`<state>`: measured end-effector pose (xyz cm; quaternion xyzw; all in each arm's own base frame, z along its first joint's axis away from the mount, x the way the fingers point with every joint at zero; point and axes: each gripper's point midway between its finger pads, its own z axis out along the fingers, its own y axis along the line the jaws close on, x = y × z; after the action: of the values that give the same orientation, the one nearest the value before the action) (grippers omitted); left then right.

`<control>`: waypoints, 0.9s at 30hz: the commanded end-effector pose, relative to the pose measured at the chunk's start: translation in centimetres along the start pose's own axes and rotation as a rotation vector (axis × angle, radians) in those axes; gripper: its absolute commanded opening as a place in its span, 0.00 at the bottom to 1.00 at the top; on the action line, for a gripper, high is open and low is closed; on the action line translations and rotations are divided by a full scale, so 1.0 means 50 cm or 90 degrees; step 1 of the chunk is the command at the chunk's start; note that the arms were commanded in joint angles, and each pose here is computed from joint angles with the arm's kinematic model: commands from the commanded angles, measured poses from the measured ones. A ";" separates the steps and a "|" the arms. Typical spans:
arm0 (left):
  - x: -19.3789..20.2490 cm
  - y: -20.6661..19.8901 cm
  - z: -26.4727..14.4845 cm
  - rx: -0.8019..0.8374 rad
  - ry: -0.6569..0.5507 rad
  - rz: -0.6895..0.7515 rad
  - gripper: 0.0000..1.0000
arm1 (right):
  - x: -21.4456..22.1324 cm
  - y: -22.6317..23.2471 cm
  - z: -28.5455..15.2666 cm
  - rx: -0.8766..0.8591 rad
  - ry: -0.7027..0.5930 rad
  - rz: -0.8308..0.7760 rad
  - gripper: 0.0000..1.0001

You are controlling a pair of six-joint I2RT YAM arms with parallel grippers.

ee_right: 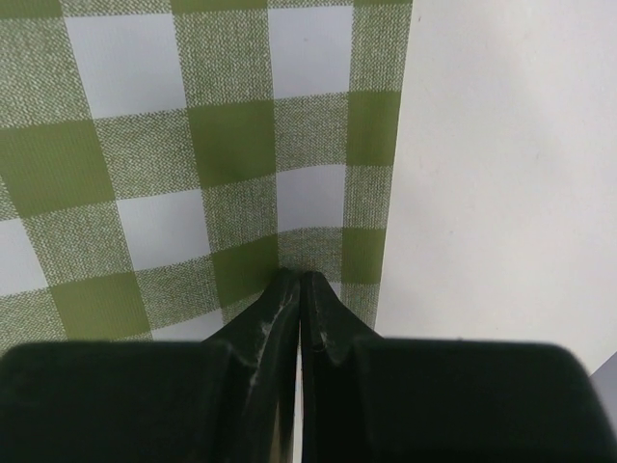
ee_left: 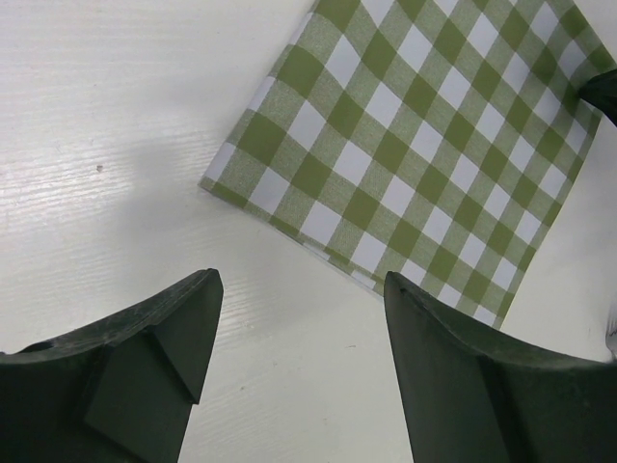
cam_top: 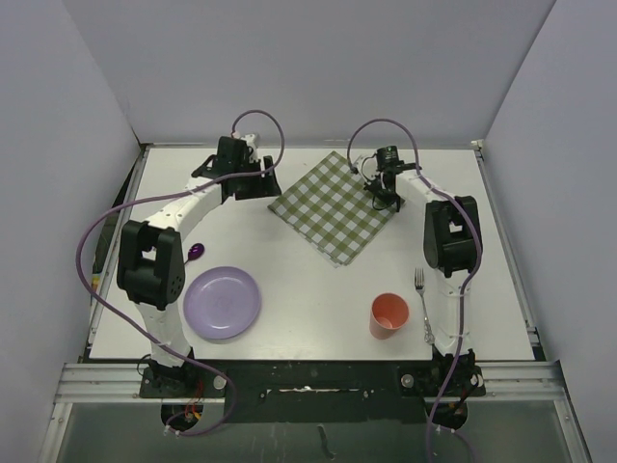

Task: Set the dinner table for one person
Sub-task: Flatten out the napkin at the center of the board.

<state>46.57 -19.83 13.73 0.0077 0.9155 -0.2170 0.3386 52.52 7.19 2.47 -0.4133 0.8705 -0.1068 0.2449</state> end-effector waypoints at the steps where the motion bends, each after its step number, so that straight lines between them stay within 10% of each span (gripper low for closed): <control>1: -0.050 -0.024 -0.047 0.033 -0.056 0.004 0.67 | 0.016 0.076 -0.026 -0.076 0.035 -0.012 0.00; 20: -0.033 -0.020 -0.062 0.067 -0.049 -0.013 0.67 | -0.042 0.448 -0.174 -0.305 0.055 -0.141 0.00; 27: -0.037 -0.023 -0.069 0.068 -0.052 -0.008 0.67 | -0.098 0.347 -0.222 -0.189 -0.006 -0.127 0.00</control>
<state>45.04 -19.24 11.64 -0.0050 0.9202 -0.2454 0.3050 35.83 23.10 2.23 -0.5623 0.8178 0.0136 0.1216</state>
